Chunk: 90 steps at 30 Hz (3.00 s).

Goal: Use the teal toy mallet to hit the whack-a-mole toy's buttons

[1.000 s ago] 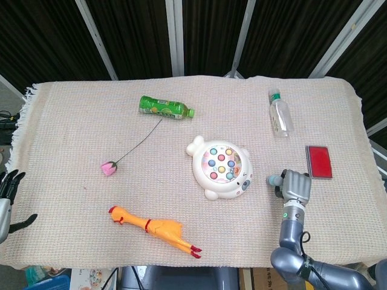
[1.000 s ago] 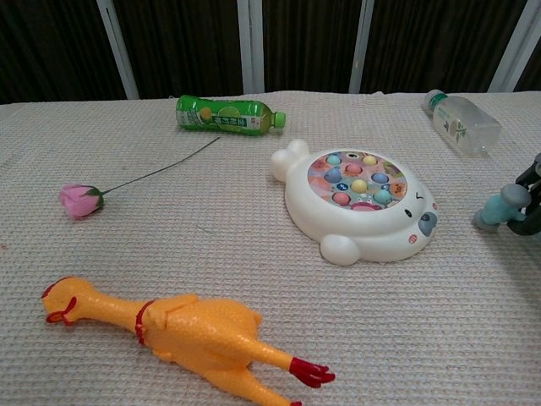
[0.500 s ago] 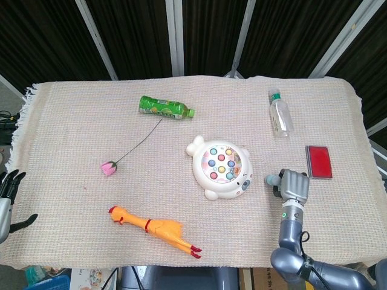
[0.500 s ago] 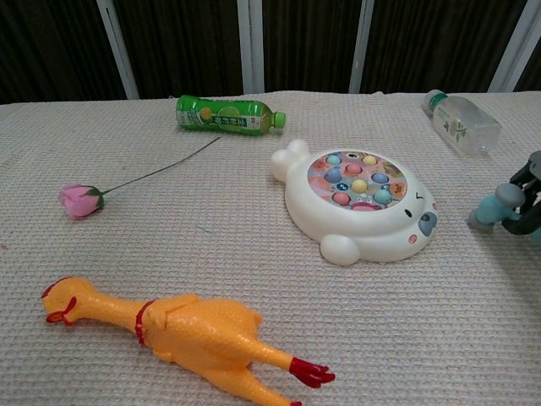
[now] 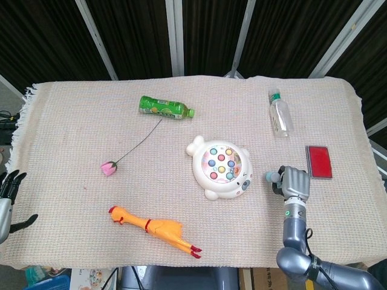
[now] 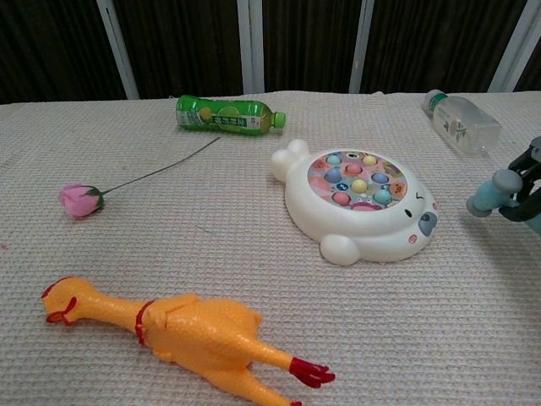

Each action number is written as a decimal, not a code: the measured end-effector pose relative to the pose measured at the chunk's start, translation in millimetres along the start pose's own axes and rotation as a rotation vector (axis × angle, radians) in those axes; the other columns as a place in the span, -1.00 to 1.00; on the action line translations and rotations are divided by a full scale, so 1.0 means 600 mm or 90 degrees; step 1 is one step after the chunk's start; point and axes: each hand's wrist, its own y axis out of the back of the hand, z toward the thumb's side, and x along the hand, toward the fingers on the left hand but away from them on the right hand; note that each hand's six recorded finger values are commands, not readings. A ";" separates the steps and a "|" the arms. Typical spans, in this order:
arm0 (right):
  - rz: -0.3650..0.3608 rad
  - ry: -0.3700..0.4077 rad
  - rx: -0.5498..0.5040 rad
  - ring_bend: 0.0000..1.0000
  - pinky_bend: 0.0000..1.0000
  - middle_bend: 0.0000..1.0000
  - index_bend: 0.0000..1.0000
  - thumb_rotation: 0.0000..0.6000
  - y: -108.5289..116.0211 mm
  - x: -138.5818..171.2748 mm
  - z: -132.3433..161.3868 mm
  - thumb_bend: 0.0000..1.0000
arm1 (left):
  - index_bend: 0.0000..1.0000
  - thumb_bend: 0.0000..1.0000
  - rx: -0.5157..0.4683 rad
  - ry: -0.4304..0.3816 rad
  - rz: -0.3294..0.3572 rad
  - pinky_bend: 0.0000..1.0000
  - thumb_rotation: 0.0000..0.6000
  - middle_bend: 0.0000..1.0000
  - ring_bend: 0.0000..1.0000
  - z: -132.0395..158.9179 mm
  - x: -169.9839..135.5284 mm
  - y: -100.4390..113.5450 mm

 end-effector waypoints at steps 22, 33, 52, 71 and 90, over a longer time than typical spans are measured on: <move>0.016 0.100 -0.019 0.22 -0.22 0.38 0.75 1.00 0.053 0.046 0.034 0.16 | -0.74 -0.99 0.001 -0.001 -0.004 -1.00 1.00 -0.93 -1.00 0.003 0.000 -0.003; 0.059 0.126 0.062 0.23 -0.21 0.41 0.80 1.00 0.052 0.064 0.072 0.16 | -0.74 -0.99 0.004 0.013 0.008 -1.00 1.00 -0.93 -1.00 -0.003 0.002 0.002; 0.080 0.100 0.111 0.24 -0.20 0.42 0.82 1.00 0.066 0.052 0.152 0.22 | -0.74 -0.99 0.004 0.012 0.005 -1.00 1.00 -0.93 -1.00 -0.002 0.004 0.000; 0.107 0.100 0.152 0.24 -0.20 0.42 0.83 1.00 0.069 0.067 0.210 0.22 | -0.74 -0.99 0.006 0.012 0.004 -1.00 1.00 -0.93 -1.00 -0.001 0.004 -0.002; 0.110 0.091 0.186 0.24 -0.20 0.42 0.84 1.00 0.055 0.063 0.240 0.22 | -0.74 -0.99 0.006 0.013 0.007 -1.00 1.00 -0.93 -1.00 -0.002 0.004 0.000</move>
